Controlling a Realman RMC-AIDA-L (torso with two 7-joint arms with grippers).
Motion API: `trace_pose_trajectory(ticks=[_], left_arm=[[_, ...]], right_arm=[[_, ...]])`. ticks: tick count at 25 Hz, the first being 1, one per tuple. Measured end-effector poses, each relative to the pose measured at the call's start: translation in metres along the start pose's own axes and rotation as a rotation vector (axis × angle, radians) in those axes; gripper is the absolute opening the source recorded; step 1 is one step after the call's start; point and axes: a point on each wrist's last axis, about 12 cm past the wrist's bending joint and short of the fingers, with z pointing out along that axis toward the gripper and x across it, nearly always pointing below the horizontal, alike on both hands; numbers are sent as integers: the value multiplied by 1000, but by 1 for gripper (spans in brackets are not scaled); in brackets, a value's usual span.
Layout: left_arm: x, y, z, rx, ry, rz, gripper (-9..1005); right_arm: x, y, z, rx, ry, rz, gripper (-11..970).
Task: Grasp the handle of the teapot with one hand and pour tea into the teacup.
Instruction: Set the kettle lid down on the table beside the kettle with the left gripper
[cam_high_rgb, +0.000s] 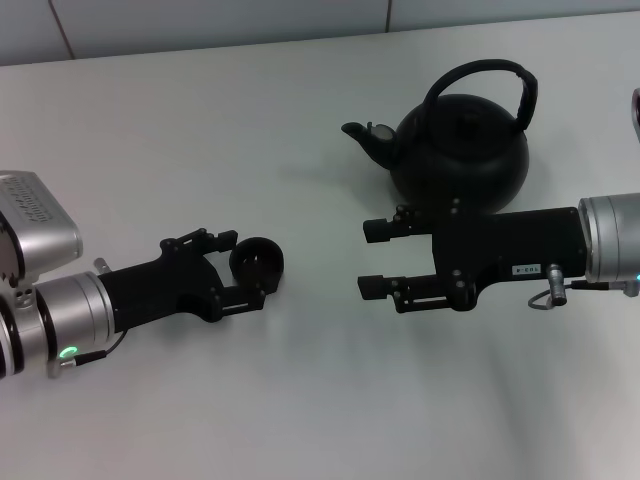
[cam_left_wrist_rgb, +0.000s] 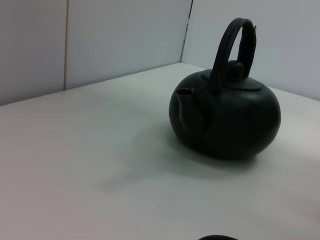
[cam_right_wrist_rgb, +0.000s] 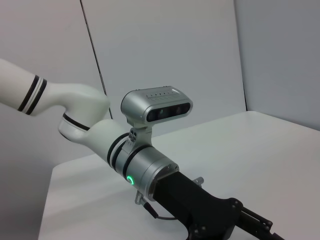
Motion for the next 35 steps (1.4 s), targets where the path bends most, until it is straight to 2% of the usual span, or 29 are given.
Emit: trace_pose_trajectory(ticks=[12, 13, 17, 19, 23, 24, 27, 28, 31, 34, 35], left_arm=[[-3, 0, -4, 16, -18, 14, 865], [-4, -3, -10, 35, -41, 23, 865], [-5, -3, -11, 39, -48, 28, 865], [-5, -7, -24, 45, -87, 51, 865], [-6, -8, -29, 48, -103, 58, 866], [-8, -11, -40, 57, -137, 71, 866], [-9, -11, -47, 56, -165, 72, 866], [-11, -13, -61, 75, -219, 72, 866], [-14, -15, -73, 118, -262, 77, 866], [-14, -15, -73, 118, -262, 77, 866], [-16, -17, -84, 163, -285, 86, 866]], right_arm=[[1, 0, -1, 1, 2, 3, 682], [1, 0, -1, 1, 2, 2, 682], [1, 0, -1, 3, 1, 0, 682], [2, 0, -1, 3, 0, 1, 682], [2, 1, -2, 6, -1, 3, 681], [2, 1, -2, 6, -1, 3, 681], [3, 1, -2, 8, -2, 4, 681], [3, 1, -2, 8, -2, 4, 681], [3, 1, -2, 9, -2, 4, 681], [3, 1, -2, 9, -2, 4, 681], [3, 1, -2, 9, -2, 4, 681]])
